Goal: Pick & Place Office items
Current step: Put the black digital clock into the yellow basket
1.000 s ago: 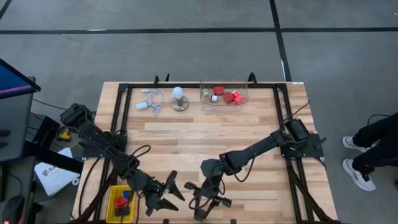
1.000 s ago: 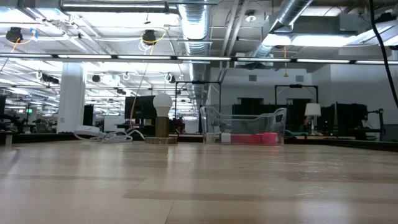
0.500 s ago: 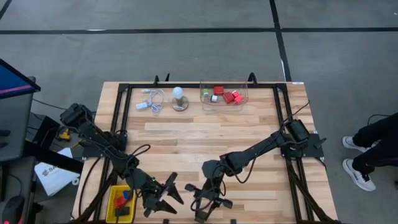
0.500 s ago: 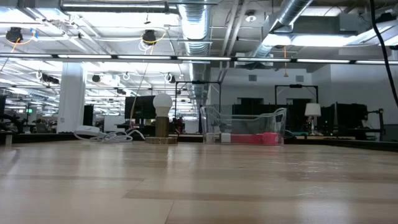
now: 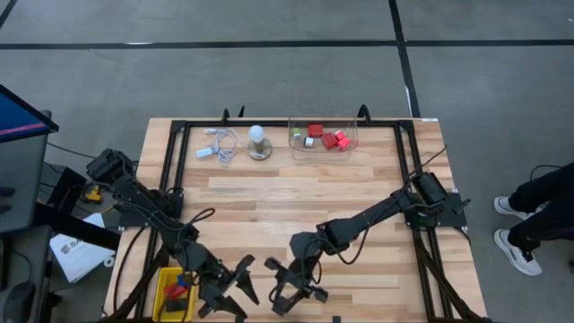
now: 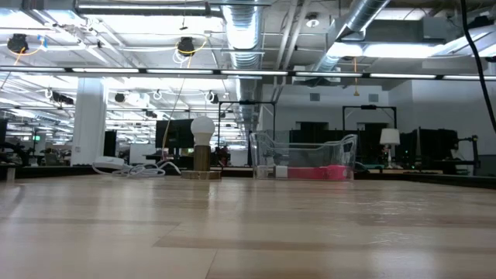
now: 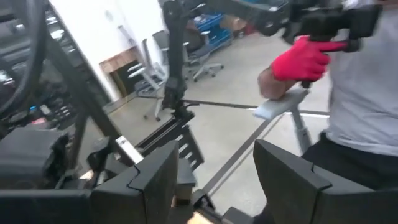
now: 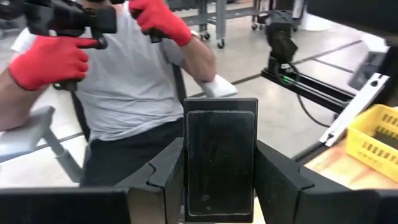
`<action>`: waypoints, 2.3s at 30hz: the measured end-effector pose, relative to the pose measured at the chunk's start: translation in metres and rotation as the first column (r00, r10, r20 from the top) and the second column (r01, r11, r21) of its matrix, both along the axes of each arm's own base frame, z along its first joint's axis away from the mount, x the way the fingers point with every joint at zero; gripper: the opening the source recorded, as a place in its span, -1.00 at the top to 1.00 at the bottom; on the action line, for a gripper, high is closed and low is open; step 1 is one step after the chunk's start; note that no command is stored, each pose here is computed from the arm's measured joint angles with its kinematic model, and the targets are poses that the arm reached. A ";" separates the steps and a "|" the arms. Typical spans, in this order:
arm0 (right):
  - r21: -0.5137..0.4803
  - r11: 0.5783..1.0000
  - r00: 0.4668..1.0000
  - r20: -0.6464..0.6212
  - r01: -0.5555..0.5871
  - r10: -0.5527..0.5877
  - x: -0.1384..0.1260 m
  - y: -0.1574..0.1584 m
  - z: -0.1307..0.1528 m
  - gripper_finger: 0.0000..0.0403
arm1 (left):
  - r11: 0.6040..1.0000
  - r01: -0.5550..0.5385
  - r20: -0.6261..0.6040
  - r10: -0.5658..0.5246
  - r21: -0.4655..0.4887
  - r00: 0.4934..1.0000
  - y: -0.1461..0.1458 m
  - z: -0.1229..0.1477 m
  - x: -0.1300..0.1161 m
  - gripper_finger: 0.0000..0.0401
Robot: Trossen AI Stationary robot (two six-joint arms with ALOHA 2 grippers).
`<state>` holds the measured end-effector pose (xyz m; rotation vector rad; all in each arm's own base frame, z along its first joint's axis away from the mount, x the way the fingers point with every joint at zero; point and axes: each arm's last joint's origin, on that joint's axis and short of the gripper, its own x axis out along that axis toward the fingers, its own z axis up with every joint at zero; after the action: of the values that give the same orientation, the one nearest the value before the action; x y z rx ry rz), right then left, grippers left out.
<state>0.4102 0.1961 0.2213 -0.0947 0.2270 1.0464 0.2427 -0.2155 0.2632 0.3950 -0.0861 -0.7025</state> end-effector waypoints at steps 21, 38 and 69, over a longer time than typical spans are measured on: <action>-0.005 0.995 0.995 0.019 0.102 -0.101 0.011 -0.019 0.003 0.28 | 0.993 -0.117 -0.162 0.115 -0.003 0.980 0.003 -0.013 0.001 -0.02; -0.003 0.994 0.991 0.068 0.112 -0.112 0.013 -0.019 0.008 0.28 | 0.993 -0.116 -0.143 0.116 0.007 0.983 0.004 -0.012 0.003 -0.02; -0.031 0.995 0.990 0.108 0.100 -0.096 0.013 -0.019 0.007 0.28 | 0.999 -0.054 -0.073 0.054 -0.001 0.996 0.005 0.000 -0.001 0.01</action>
<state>0.4229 0.1773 0.2287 -0.1699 0.1529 0.9367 0.2414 -0.2100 0.2629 0.3670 -0.0075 -0.6628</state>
